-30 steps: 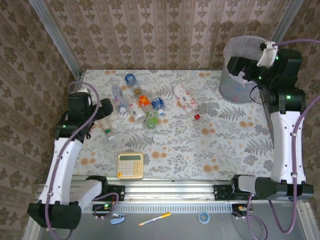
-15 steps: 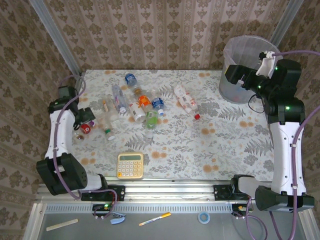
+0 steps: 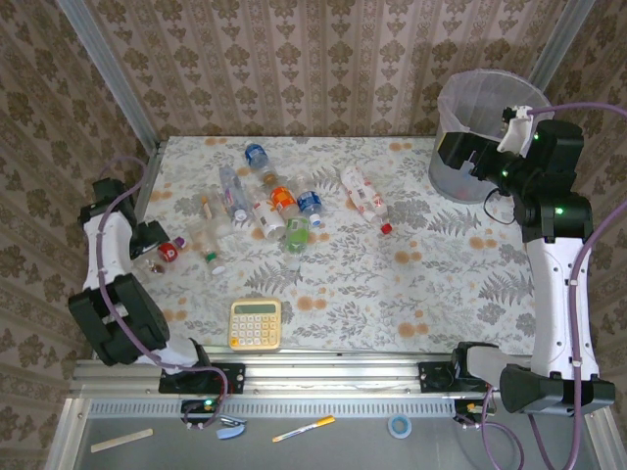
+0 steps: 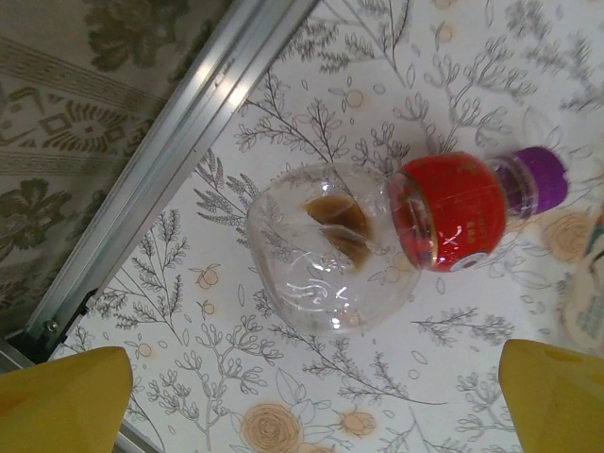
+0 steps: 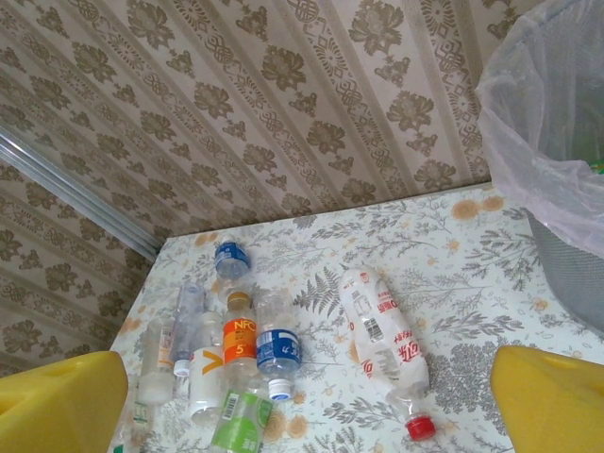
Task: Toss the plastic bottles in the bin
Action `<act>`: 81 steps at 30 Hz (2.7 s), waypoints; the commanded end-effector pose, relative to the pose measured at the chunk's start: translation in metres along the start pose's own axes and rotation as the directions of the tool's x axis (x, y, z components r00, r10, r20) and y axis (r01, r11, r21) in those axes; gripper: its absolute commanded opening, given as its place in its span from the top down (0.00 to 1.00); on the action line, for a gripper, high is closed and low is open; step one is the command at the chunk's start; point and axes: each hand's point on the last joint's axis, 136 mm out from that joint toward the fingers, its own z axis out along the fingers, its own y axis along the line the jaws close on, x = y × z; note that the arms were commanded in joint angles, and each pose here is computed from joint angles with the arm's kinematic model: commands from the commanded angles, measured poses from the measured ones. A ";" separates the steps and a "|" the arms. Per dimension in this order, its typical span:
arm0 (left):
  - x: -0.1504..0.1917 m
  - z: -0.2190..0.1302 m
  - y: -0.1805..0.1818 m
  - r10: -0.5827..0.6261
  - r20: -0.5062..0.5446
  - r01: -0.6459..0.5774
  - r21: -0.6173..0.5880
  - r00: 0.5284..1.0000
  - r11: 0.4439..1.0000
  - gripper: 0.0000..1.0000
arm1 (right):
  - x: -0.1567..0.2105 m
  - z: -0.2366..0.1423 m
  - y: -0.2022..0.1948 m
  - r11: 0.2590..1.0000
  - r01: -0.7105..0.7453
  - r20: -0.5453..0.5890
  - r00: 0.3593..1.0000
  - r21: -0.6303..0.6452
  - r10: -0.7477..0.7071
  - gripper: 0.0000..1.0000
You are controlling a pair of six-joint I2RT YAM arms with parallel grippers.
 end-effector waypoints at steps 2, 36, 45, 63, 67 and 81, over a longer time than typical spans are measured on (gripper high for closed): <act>-0.007 0.016 0.004 0.111 -0.057 -0.113 -0.039 0.992 0.993 0.00 | -0.001 -0.006 0.006 1.000 0.007 0.018 1.000 -0.015 -0.007 0.00; 0.028 0.074 -0.041 0.209 -0.261 -0.184 0.118 0.942 0.976 0.05 | -0.001 -0.001 0.003 1.000 0.001 0.013 1.000 -0.015 -0.001 0.00; 0.048 0.070 -0.042 0.197 -0.258 -0.162 0.151 0.946 0.975 0.07 | 0.002 -0.001 0.000 1.000 0.013 0.023 1.000 -0.006 -0.013 0.00; 0.047 0.084 -0.047 0.187 -0.244 -0.147 0.172 0.952 0.974 0.18 | 0.010 -0.001 -0.003 1.000 0.010 0.016 1.000 -0.004 -0.009 0.00; 0.051 0.086 -0.052 0.190 -0.241 -0.143 0.201 0.952 0.969 0.26 | 0.010 -0.001 -0.003 1.000 0.010 0.018 1.000 -0.003 -0.010 0.00; 0.021 0.013 -0.081 0.199 0.055 -0.206 0.343 0.978 0.916 0.37 | 0.013 0.001 -0.005 1.000 -0.017 0.007 1.000 -0.001 0.017 0.00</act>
